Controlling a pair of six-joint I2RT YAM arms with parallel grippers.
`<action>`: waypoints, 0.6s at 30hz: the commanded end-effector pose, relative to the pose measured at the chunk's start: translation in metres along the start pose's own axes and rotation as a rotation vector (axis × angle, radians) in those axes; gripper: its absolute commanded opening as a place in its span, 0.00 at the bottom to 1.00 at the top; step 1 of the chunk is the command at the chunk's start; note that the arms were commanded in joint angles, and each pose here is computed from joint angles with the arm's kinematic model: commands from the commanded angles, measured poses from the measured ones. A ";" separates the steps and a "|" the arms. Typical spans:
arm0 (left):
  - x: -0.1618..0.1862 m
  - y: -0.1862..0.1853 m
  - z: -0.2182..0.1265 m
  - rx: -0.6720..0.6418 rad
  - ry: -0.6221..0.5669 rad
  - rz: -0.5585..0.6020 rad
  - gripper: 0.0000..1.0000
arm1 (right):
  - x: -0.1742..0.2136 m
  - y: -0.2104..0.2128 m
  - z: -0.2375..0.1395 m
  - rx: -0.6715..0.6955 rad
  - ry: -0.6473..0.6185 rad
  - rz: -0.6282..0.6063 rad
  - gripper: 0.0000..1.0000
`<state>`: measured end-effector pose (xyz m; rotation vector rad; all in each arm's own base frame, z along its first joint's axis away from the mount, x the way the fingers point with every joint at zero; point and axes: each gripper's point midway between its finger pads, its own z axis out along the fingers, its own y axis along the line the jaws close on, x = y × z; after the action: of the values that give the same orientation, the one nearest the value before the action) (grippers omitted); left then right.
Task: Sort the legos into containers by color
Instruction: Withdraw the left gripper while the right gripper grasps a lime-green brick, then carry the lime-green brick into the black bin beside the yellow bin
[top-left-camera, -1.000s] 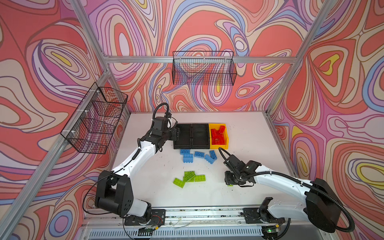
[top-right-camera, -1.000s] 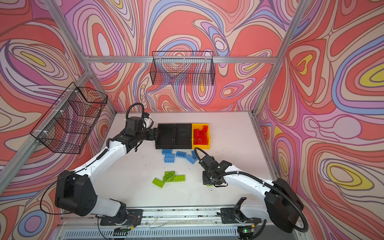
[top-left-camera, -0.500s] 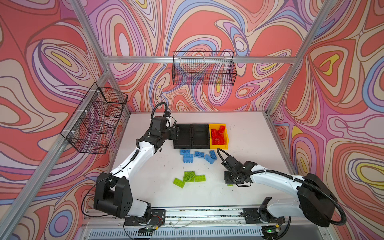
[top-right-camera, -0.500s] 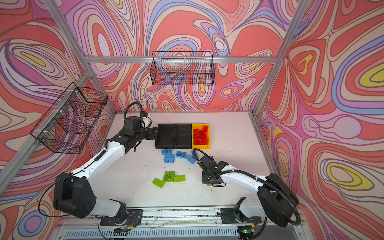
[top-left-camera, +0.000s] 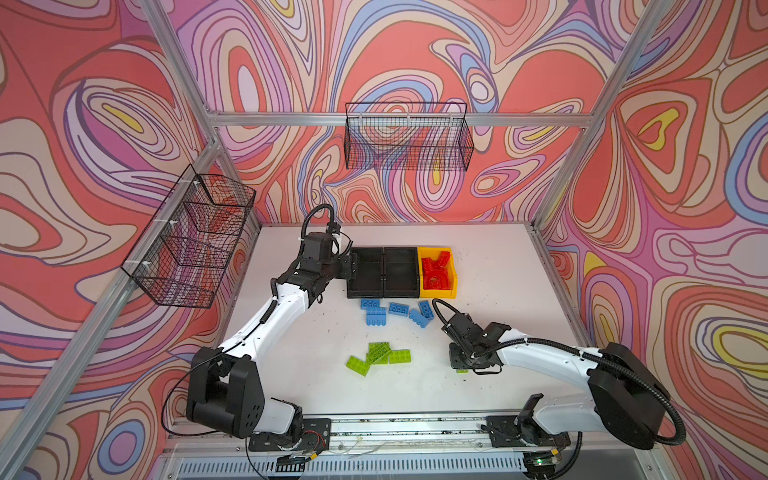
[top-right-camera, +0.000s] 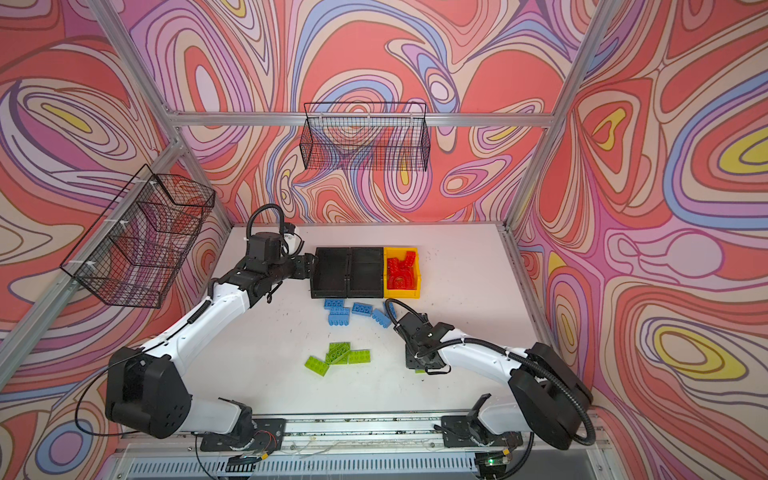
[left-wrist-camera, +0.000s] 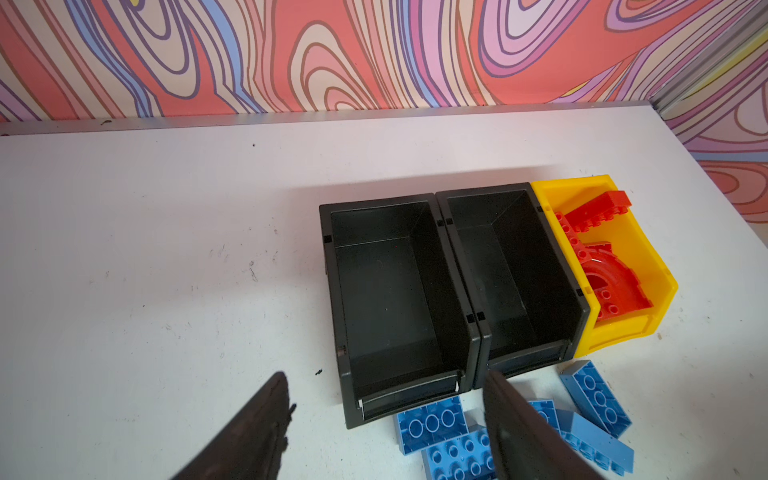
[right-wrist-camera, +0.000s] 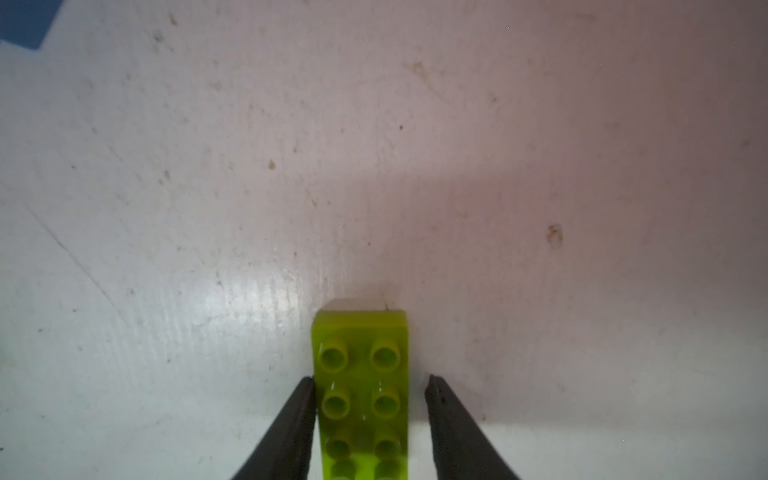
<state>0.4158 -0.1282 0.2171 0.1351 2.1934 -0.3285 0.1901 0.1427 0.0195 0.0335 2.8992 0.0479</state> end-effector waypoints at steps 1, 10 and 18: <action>-0.007 0.001 -0.007 0.001 -0.032 -0.002 0.76 | 0.005 -0.008 0.003 0.039 0.006 0.011 0.44; -0.006 0.003 -0.007 -0.004 -0.030 -0.001 0.76 | 0.004 -0.010 0.007 0.074 0.004 -0.002 0.36; -0.004 0.002 -0.006 0.001 -0.024 -0.004 0.76 | -0.035 0.019 -0.020 0.010 -0.090 0.006 0.26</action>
<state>0.4165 -0.1260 0.2171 0.1294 2.1934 -0.3259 0.1968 0.1466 0.0240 0.0258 2.8880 0.0049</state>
